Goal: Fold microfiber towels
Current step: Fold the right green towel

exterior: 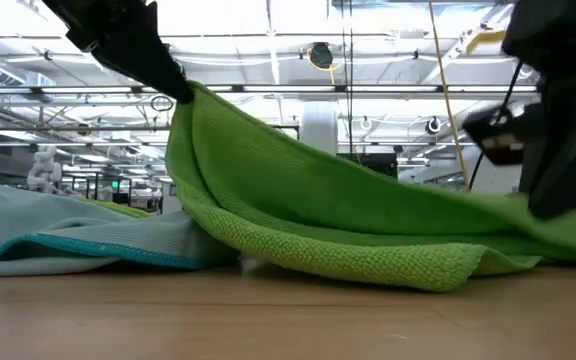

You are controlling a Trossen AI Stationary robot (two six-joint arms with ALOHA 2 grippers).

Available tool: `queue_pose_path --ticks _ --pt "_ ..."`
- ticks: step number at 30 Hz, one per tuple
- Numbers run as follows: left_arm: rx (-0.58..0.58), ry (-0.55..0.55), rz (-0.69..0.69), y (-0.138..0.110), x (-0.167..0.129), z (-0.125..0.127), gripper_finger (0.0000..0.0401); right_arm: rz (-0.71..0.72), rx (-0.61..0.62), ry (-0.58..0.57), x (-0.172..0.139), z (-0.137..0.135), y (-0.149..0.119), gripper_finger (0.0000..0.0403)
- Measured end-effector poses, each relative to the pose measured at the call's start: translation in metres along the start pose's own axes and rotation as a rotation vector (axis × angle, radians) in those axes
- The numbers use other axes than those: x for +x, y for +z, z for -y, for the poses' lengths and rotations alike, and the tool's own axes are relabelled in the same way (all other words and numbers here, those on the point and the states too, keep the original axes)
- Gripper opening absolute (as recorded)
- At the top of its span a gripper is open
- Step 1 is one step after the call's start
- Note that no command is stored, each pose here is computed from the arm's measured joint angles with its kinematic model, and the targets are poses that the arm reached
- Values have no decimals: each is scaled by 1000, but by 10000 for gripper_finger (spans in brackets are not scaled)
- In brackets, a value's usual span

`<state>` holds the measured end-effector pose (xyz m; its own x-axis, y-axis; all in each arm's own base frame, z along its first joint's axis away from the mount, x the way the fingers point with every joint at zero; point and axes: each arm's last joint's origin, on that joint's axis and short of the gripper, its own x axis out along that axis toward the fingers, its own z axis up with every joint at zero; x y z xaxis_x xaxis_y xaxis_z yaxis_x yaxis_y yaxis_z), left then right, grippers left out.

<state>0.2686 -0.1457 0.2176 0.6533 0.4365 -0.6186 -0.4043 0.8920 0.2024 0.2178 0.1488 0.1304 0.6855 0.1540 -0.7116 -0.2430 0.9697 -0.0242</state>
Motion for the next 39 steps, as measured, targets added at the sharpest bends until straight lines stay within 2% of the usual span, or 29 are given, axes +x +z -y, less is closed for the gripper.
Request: queue_pose_path --ticks 9,11,17,19,23,27,30,34,37,39 --pt "-21 -49 -26 -1 -1 3 10 180 76 31 -42 6 26 5" --pt "-28 -66 -18 -1 -3 6 5 192 55 -56 -49 10 26 5" --pt "-50 -98 -3 -3 -9 11 14 206 -16 -550 -60 30 15 20" --pt "-55 -100 -4 -4 -10 12 8 195 -50 -645 -60 35 8 40" --pt "-58 -104 -7 -7 -11 13 7 146 -91 -736 -59 39 -2 97" --pt "-70 -94 -21 -13 -8 12 13 168 -17 -705 -61 40 -2 153" --pt "-80 -95 -42 -18 -5 11 5 158 56 -516 -63 36 -1 181" --pt "-104 -91 -53 -23 -3 10 11 101 208 -243 -60 30 -3 193" --pt "-116 -93 -51 -23 -3 10 16 11 277 -121 -56 25 -9 192" --pt "-119 -102 -42 -22 -3 11 11 -66 290 -83 -55 23 -15 187"
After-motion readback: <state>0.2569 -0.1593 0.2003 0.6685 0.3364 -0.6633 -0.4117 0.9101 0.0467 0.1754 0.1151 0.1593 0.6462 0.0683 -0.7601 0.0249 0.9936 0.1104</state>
